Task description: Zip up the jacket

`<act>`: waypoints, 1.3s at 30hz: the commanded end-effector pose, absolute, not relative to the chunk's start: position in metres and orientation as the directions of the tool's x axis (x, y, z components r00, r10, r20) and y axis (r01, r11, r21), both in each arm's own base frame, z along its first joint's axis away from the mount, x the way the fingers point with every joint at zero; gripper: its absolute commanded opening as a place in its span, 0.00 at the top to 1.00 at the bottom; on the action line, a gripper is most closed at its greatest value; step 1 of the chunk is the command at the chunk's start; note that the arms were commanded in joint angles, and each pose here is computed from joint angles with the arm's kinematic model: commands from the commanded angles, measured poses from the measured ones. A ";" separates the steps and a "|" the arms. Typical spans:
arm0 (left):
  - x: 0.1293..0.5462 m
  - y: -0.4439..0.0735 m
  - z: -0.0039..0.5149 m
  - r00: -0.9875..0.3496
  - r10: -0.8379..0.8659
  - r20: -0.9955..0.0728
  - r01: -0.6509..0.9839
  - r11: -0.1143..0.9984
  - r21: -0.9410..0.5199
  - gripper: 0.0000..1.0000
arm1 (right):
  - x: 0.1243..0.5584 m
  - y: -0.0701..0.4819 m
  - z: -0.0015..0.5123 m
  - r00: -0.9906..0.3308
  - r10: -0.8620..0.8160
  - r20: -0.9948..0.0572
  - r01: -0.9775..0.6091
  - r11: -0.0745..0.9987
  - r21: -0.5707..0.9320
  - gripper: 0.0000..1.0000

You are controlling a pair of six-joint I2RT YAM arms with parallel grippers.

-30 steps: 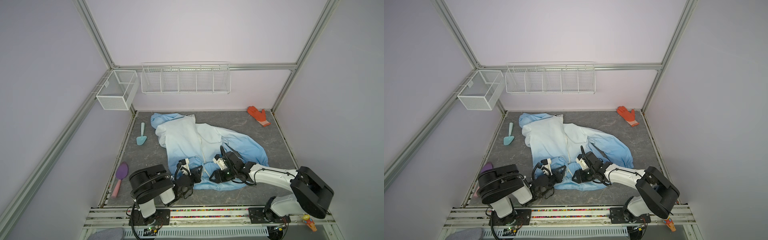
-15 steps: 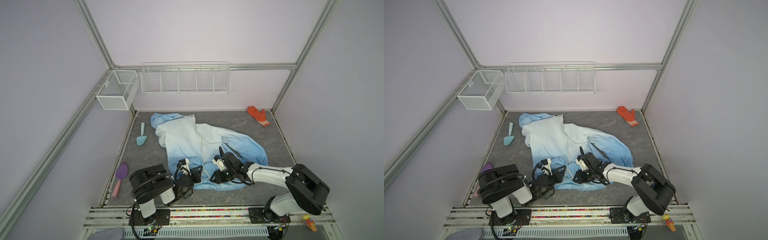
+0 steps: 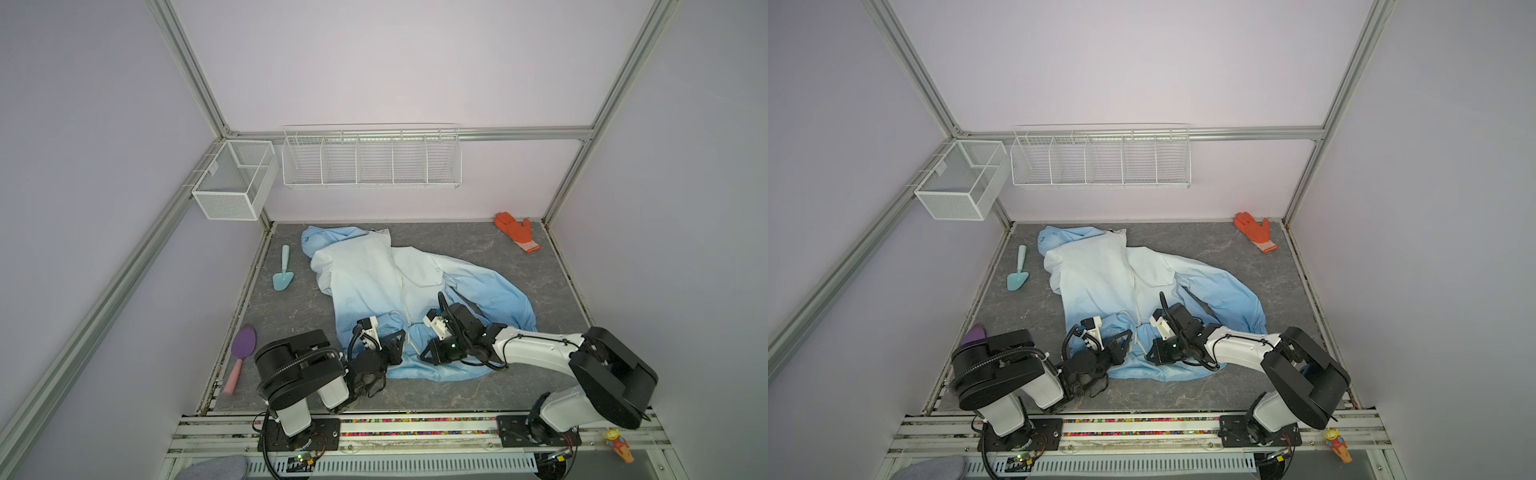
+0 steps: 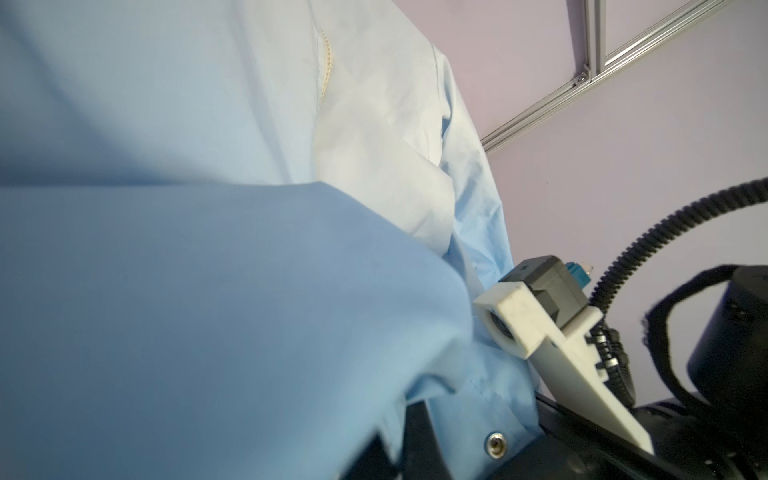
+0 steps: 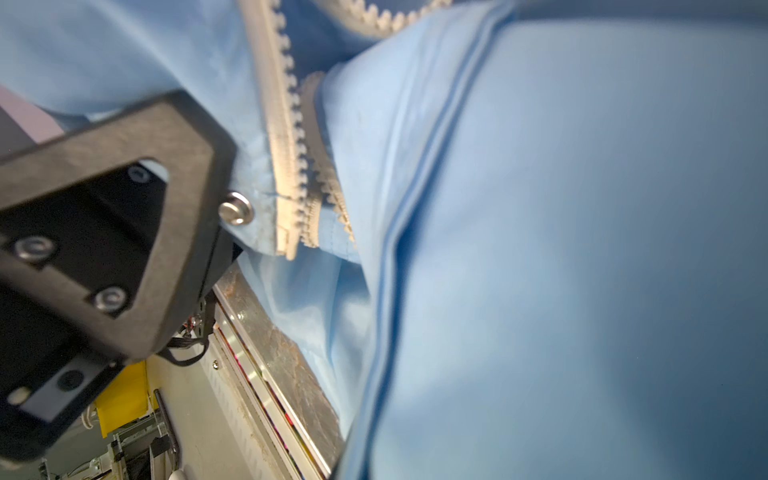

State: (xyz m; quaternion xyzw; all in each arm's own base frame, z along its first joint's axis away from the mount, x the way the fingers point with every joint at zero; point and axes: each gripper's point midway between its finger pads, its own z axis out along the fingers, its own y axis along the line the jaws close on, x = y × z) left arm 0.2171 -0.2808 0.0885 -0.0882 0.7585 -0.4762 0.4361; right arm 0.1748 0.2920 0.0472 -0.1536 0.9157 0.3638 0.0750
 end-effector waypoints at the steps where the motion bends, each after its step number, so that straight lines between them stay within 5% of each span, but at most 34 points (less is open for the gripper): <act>1: 0.219 -0.272 0.111 -0.560 -0.599 -0.572 0.302 0.495 -0.815 1.00 | 0.185 0.299 0.085 -0.926 -0.179 -0.332 -0.367 0.627 0.687 0.93; 8: 0.227 -0.281 0.158 -0.563 -0.572 -0.596 0.356 0.483 -0.800 1.00 | 0.203 0.297 0.159 -0.867 -0.079 -0.492 -0.452 0.541 0.709 0.93; 16: 0.236 -0.239 0.250 -0.430 -0.522 -0.736 0.301 0.686 -0.662 1.00 | 0.230 0.287 0.222 -0.791 0.090 -0.605 -0.492 0.493 0.717 0.93; 29: 0.229 -0.227 0.328 -0.199 -0.576 -0.793 0.535 0.614 -0.580 1.00 | 0.239 0.292 0.305 -0.504 0.176 -0.846 -0.761 0.373 0.531 0.93; 39: 0.224 -0.269 0.383 -0.139 -0.611 -0.780 0.713 0.485 -0.507 1.00 | 0.241 0.283 0.348 -0.541 0.363 -0.759 -0.718 0.271 0.641 0.93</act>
